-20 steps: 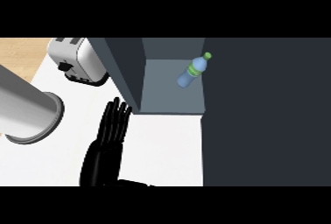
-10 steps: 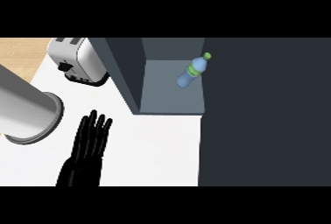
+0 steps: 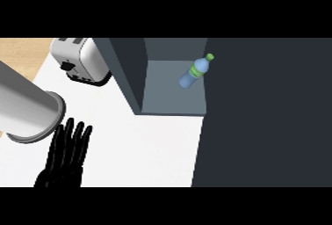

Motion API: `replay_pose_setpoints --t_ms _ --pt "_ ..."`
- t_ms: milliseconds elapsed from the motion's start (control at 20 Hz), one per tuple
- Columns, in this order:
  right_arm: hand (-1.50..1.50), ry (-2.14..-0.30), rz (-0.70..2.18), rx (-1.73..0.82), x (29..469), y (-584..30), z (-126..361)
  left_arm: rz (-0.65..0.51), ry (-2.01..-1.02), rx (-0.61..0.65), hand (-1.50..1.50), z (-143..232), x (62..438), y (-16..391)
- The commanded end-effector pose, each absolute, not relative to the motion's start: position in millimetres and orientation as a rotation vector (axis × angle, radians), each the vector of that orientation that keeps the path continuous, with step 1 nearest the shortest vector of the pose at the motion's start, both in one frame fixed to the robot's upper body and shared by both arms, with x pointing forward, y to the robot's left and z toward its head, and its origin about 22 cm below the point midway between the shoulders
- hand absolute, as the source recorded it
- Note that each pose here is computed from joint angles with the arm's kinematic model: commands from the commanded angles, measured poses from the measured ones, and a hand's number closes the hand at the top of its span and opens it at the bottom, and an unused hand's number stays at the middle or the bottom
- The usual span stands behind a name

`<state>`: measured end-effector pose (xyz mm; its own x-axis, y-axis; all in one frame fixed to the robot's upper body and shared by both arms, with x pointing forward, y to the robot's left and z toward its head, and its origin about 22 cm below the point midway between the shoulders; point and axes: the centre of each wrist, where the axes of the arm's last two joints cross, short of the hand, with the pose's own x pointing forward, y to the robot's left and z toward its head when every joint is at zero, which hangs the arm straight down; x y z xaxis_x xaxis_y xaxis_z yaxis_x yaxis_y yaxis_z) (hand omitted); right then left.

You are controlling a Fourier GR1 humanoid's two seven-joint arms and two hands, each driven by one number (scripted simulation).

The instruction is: Pick up the bottled water, place it into the cabinet and close the cabinet

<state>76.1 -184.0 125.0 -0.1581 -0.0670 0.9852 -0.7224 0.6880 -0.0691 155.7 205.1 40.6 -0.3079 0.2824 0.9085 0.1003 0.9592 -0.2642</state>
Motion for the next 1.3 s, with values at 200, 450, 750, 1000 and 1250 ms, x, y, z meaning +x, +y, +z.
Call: replay_pose_setpoints --t_ms 200,450,750,1000,1250 --pt "1.5 -1.792 0.827 0.637 74.8 -150.1 167.1 0.19 -1.888 -0.268 -1.5 37.4 147.8 231.2" --pt "1.5 -1.773 0.84 0.645 89.8 -127.6 162.1 0.184 -1.901 -0.265 -1.5 44.7 144.9 237.2" --pt "1.5 -1.791 0.909 0.597 103.3 -112.9 166.5 0.194 -1.888 -0.3 -1.5 46.6 141.3 246.1" --pt "1.5 -1.779 0.941 0.611 110.9 -107.3 165.9 0.19 -1.892 -0.307 -1.5 48.4 137.6 249.9" --pt "1.5 -1.771 0.964 0.622 117.9 -104.6 164.3 0.16 -1.907 -0.313 -1.5 48.0 138.3 260.7"
